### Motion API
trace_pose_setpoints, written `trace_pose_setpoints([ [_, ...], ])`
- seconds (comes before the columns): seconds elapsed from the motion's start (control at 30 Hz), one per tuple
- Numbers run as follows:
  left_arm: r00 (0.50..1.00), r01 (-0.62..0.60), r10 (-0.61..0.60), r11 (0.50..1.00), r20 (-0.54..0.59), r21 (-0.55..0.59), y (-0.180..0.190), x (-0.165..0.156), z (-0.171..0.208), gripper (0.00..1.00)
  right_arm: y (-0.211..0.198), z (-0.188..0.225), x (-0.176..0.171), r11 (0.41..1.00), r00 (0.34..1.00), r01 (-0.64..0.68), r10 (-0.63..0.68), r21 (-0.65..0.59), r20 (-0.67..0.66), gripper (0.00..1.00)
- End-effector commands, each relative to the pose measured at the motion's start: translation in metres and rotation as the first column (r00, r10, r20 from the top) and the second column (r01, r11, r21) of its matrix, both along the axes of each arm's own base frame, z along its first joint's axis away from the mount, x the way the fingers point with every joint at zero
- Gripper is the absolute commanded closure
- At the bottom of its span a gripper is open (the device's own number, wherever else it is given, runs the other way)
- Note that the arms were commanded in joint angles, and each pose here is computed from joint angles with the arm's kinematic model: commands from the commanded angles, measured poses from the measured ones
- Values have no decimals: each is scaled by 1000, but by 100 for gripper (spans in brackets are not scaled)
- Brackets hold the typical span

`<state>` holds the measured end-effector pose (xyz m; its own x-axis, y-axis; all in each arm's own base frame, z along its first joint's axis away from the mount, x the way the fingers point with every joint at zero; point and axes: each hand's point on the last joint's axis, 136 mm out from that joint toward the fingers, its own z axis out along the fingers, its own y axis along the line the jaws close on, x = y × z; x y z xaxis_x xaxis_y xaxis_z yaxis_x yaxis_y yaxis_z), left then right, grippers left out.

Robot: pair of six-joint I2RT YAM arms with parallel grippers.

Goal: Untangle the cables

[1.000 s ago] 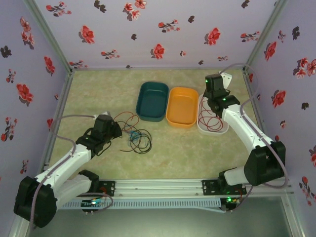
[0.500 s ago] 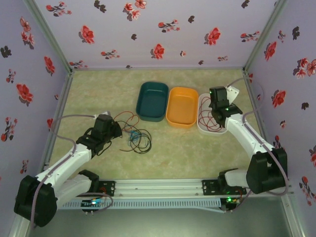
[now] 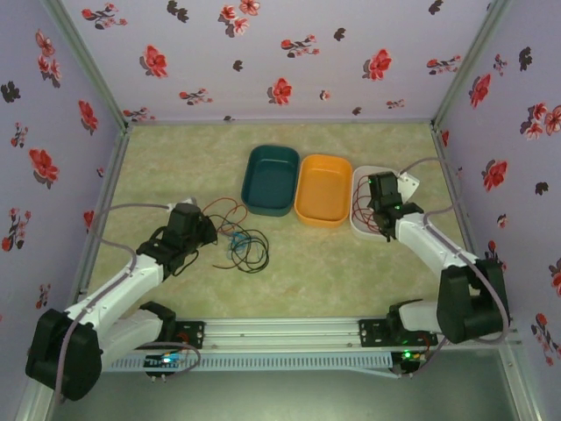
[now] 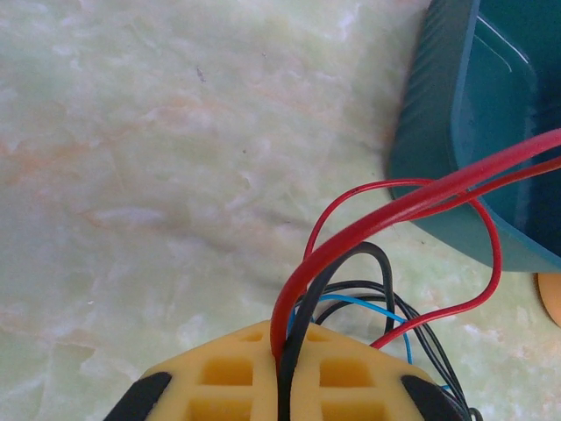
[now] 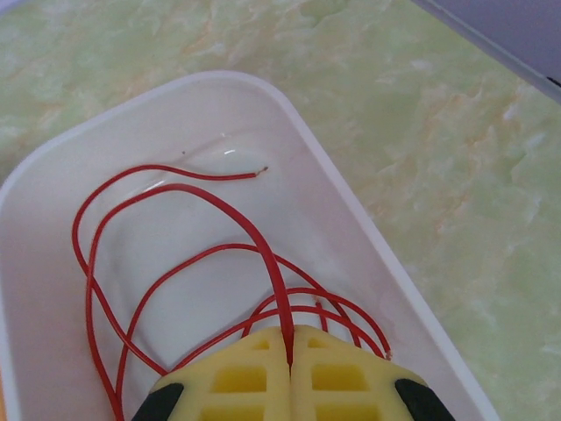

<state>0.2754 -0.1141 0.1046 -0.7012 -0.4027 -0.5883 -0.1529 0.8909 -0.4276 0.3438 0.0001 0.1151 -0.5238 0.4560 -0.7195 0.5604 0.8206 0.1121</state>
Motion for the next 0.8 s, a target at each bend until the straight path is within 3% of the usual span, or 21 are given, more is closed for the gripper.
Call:
trace_pose_setpoints([
  [0.0, 1000, -16, 16, 1000, 14, 11, 4, 3, -1, 94, 3, -9, 10, 1000, 1000, 2, -2, 8, -13, 100],
  [0.47, 1000, -17, 17, 1000, 17, 6, 5, 1, -1, 94, 6, -53, 25, 1000, 984, -9, 4, -23, -181, 99],
  [0.63, 1000, -14, 14, 1000, 24, 3, 5, 2, 3, 93, 1, -50, 27, 999, 977, -11, 0, -51, -215, 93],
  [0.77, 999, -8, 8, 1000, 34, 5, 4, 2, 7, 93, -2, -33, 27, 997, 978, -23, 7, -76, -211, 76],
])
